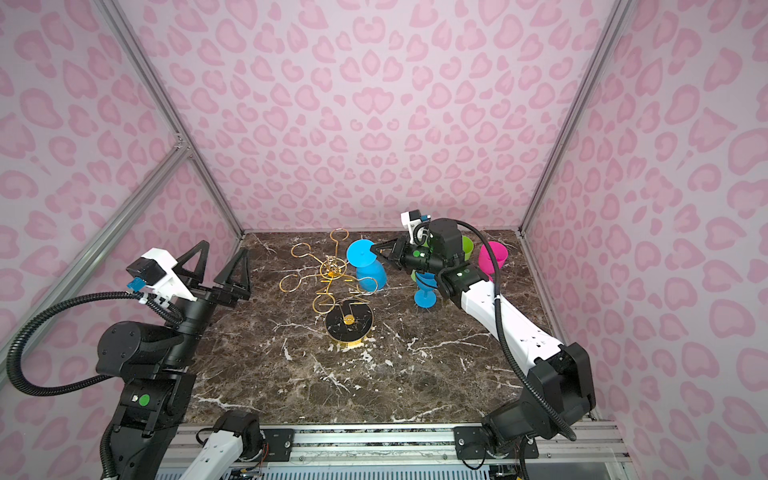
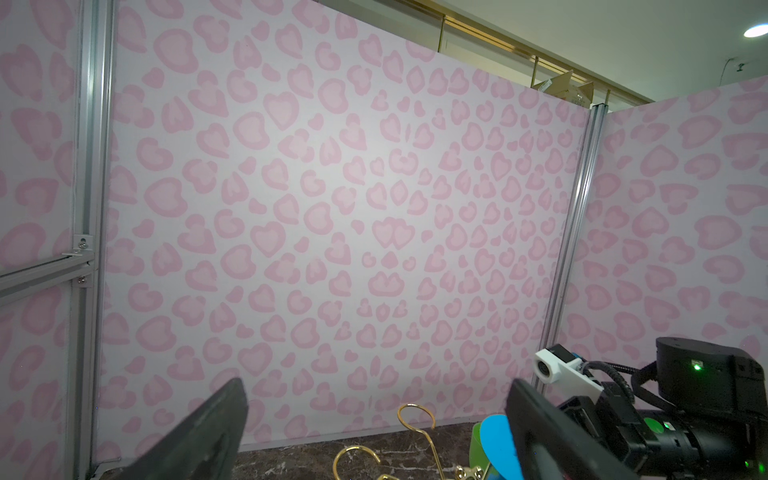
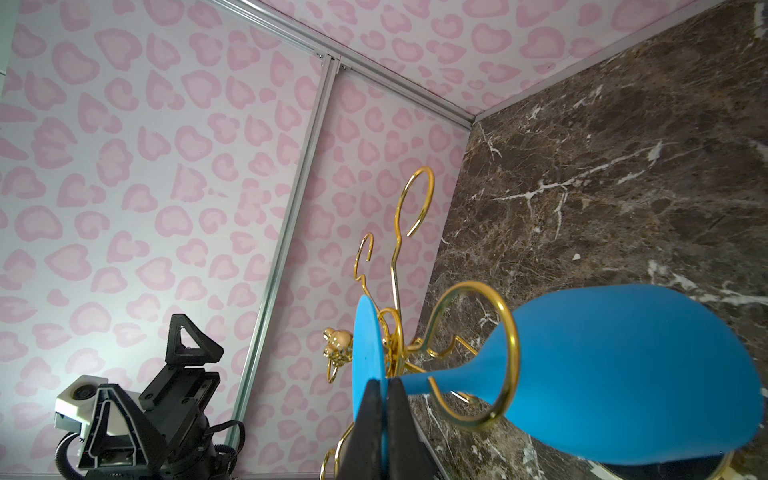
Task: Take the wine glass off the wine glass rack
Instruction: 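Lift the blue glass by its base up off the rack hook with the right gripper, then raise the blue glass toward the left gripper while the left gripper reaches toward it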
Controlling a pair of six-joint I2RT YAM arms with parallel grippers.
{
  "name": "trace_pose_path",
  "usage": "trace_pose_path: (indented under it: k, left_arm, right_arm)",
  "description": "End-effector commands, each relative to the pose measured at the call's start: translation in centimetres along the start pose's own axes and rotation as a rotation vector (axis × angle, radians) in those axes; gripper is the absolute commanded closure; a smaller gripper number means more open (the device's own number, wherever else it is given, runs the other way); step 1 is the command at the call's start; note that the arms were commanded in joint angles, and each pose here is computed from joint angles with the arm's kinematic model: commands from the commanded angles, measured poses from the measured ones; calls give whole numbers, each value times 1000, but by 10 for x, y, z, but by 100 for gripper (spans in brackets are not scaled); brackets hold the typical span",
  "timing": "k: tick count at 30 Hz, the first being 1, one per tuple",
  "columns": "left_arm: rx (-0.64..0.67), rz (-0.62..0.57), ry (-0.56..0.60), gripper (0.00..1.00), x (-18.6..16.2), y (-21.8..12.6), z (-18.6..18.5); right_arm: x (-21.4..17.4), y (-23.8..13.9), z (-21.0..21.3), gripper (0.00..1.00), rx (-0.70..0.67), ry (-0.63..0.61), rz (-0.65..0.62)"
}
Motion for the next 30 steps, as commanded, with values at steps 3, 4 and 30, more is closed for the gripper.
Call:
trace_pose_path:
  k: [3,4,30]
  left_arm:
    - [-5,-12,-22,2,4,2,-1]
    - [-3,-8,-28,2,3,3,-1]
    - [-322,313,-362,12,-11,52,-37]
  right_arm:
    - [-2,-4,2,100,-8,-38,-15]
    - [-2,-5,2,100,-8,-39,-16]
    - [16,-96,30,100,-148,-234,-213]
Point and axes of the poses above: each gripper's point midway between its finger pads, its own y axis out along the fingers, its own z axis along the line the jaws close on, x = y × z, the point moved 6 cm from there along -y, back along the fingers, and after that the axes turned 4 degrees about -y, right-handed, at the moved point
